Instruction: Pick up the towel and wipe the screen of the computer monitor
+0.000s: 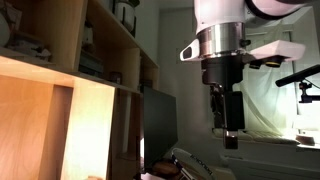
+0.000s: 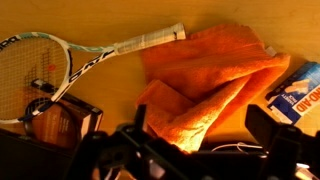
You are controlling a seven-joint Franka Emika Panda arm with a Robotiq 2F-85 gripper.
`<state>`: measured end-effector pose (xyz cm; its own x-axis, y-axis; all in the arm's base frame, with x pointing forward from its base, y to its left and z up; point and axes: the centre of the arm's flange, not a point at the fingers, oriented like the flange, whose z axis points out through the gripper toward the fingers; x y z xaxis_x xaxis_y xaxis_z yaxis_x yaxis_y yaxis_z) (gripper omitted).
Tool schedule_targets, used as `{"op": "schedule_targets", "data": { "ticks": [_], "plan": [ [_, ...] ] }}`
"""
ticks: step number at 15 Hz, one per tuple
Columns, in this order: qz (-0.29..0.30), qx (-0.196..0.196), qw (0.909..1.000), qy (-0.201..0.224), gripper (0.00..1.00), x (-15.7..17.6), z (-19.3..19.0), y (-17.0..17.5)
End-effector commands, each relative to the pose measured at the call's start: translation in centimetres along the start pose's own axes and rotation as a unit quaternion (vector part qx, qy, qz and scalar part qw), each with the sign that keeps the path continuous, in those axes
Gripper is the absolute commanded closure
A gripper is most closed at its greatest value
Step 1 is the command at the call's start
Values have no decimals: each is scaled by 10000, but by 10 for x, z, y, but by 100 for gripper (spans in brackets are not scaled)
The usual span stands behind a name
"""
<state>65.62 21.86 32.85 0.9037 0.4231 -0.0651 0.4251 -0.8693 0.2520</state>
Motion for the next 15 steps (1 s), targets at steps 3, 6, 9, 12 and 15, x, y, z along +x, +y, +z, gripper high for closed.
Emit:
{"op": "schedule_targets", "data": {
  "ticks": [3, 6, 9, 12, 15],
  "plan": [
    [-129, 130, 9995, -261, 0, 27, 27, 2],
    [-483, 384, 9973, -407, 0, 56, 65, -6],
    [-776, 615, 9937, -526, 0, 79, 99, -14],
    [-1037, 776, 9898, -596, 0, 96, 123, -19],
    [-1213, 829, 9867, -694, 0, 113, 141, -25]
  ]
}}
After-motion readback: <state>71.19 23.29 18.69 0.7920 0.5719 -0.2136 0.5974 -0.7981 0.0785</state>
